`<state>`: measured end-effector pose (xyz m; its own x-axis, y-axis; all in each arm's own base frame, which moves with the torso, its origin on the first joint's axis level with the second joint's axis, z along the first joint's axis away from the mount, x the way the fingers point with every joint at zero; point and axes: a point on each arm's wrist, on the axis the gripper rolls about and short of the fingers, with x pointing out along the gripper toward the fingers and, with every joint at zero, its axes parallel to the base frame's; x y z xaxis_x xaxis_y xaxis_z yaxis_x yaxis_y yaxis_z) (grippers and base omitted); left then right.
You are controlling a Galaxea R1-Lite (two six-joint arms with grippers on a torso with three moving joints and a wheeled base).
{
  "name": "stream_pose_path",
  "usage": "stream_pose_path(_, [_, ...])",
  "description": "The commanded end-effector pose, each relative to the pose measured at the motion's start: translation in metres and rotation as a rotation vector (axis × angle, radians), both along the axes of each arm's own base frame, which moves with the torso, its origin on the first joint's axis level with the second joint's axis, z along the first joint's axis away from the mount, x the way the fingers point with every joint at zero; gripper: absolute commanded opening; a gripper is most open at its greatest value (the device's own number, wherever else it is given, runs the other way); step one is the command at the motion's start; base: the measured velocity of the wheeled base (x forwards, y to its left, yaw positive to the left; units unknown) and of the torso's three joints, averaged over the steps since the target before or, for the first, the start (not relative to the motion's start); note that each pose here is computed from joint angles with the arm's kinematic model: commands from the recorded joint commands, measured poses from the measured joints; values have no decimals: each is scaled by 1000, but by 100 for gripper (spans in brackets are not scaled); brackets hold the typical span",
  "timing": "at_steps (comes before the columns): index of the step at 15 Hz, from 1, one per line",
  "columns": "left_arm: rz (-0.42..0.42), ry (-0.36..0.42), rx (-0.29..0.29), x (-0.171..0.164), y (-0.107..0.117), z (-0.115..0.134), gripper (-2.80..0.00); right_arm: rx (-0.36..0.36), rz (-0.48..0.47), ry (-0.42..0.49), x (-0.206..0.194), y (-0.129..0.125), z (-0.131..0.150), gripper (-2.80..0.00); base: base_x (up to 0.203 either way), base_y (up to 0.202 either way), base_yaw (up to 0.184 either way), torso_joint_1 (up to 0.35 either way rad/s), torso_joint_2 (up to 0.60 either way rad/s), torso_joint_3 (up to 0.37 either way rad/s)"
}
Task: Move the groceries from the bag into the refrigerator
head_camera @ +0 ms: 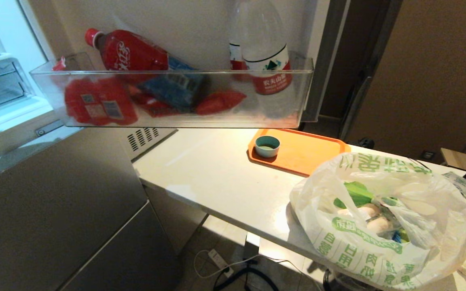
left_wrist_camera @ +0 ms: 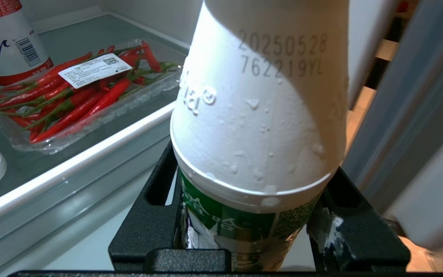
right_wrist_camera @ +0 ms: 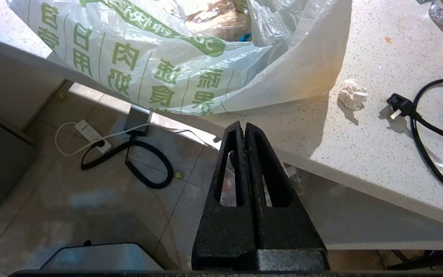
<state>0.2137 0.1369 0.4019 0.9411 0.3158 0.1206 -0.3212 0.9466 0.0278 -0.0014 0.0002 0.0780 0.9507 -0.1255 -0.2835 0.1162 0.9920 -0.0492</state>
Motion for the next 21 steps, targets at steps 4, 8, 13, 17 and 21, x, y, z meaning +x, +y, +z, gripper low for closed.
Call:
stream_pose_path(4, [-18,-30,-1,-42,-28,7,-280,29,-11,-6,0,0,0,-280,0,0,0,0,0,0])
stream_pose_path(8, [-23,-42,-17,-58,-38,4,-280,-107,107,11,0,1,0,-280,0,0,0,0,0,0])
stream_pose_path(13, [5,-69,-22,-73,-41,9,-280,-103,257,-45,-4,1,0,-280,0,0,0,0,0,0])
stream_pose_path(17, [11,-83,-10,-79,-44,12,-280,-106,210,-247,-19,0,-3,-280,0,0,0,0,0,0])
stream_pose_path(21, [-3,-94,4,-96,-57,16,-280,-98,183,-273,-21,0,-3,-280,0,0,0,0,0,0])
